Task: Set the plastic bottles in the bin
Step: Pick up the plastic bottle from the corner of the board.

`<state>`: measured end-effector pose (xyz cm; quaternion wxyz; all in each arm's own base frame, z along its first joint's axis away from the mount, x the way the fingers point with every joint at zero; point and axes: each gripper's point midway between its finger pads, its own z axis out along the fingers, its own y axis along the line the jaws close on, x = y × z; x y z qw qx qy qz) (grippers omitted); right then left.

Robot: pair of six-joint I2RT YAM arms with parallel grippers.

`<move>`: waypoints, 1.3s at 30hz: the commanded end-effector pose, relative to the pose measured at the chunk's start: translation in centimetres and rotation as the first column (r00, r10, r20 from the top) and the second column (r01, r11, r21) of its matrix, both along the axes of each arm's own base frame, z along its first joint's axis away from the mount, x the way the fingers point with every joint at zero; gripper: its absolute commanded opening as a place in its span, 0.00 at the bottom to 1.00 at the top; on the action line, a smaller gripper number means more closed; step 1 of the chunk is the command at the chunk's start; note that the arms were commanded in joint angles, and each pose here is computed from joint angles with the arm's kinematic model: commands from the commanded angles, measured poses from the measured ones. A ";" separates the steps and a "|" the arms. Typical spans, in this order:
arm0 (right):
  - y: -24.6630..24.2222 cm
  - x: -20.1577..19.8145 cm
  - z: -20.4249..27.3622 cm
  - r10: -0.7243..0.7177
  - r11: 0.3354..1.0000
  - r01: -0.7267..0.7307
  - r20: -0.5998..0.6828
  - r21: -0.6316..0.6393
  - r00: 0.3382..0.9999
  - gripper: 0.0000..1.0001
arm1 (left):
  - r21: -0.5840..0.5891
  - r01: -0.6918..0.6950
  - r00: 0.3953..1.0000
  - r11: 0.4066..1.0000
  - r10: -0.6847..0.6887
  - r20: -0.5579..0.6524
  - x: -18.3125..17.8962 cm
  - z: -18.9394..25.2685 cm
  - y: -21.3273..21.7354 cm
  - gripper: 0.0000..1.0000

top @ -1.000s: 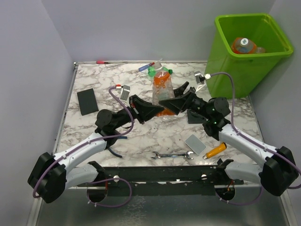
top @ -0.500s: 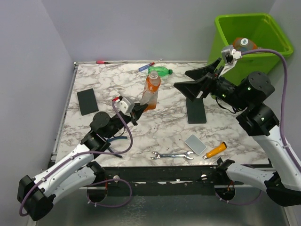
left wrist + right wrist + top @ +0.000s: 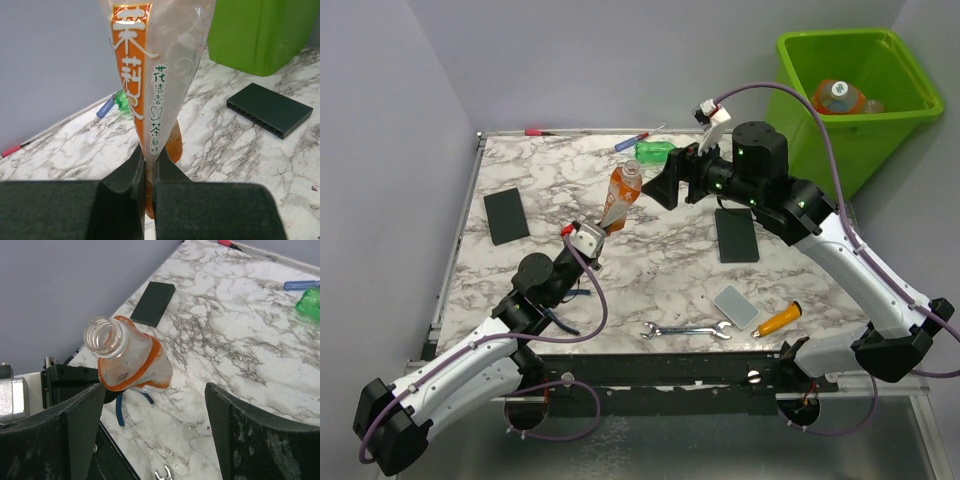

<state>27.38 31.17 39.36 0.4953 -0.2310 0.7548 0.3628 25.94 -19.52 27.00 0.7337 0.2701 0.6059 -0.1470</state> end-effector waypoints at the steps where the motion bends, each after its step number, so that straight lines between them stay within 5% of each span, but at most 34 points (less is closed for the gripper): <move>1: 1.0 0.7 2.9 -0.049 0.996 0.041 0.107 0.076 0.993 0.84 | -0.026 0.002 1.000 1.000 -0.002 0.021 0.0 0.9 -0.2 0.00; 8: 3.2 1.9 3.6 -0.052 0.992 0.033 0.156 0.124 0.986 0.83 | -0.048 0.012 1.000 0.999 -0.012 -0.005 -0.1 0.6 -0.5 0.00; 14: 5.0 2.9 1.9 -0.023 0.997 0.014 0.119 0.081 0.993 0.57 | -0.061 0.017 1.000 0.998 -0.018 -0.010 -0.2 0.6 -0.5 0.00; 21: 5.7 3.1 0.2 -0.011 0.999 0.006 0.095 0.052 0.995 0.55 | -0.070 0.025 1.000 0.997 -0.026 -0.013 -0.2 0.7 -0.7 0.00; 24: 5.6 3.2 0.2 -0.021 0.999 0.016 0.096 0.051 0.995 0.35 | -0.072 0.032 0.999 0.997 -0.033 -0.013 -0.3 0.8 -0.8 0.00; 26: 5.1 3.3 0.6 -0.046 0.997 0.039 0.109 0.059 0.993 0.11 | -0.071 0.040 0.999 0.997 -0.041 -0.012 -0.5 0.7 -0.8 0.02; 27: 4.7 3.4 0.9 -0.067 0.996 0.060 0.115 0.063 0.991 0.02 | -0.071 0.052 0.999 0.996 -0.052 -0.005 -0.7 0.7 -0.9 0.19; 30: 2.4 3.9 3.8 -0.164 0.985 0.153 0.169 0.077 0.972 0.00 | -0.106 0.050 0.999 0.993 -0.048 0.017 -1.2 1.6 -0.3 0.95; 35: -5.8 4.5 12.7 -0.429 0.900 0.423 0.375 0.104 0.822 0.00 | -0.178 -0.043 0.998 0.983 0.050 0.037 -1.1 3.1 1.9 0.99; 39: -14.6 3.7 20.2 -0.660 0.718 0.666 0.503 0.204 0.557 0.00 | -0.204 -0.075 0.996 0.976 0.082 0.026 -0.9 3.2 2.5 0.99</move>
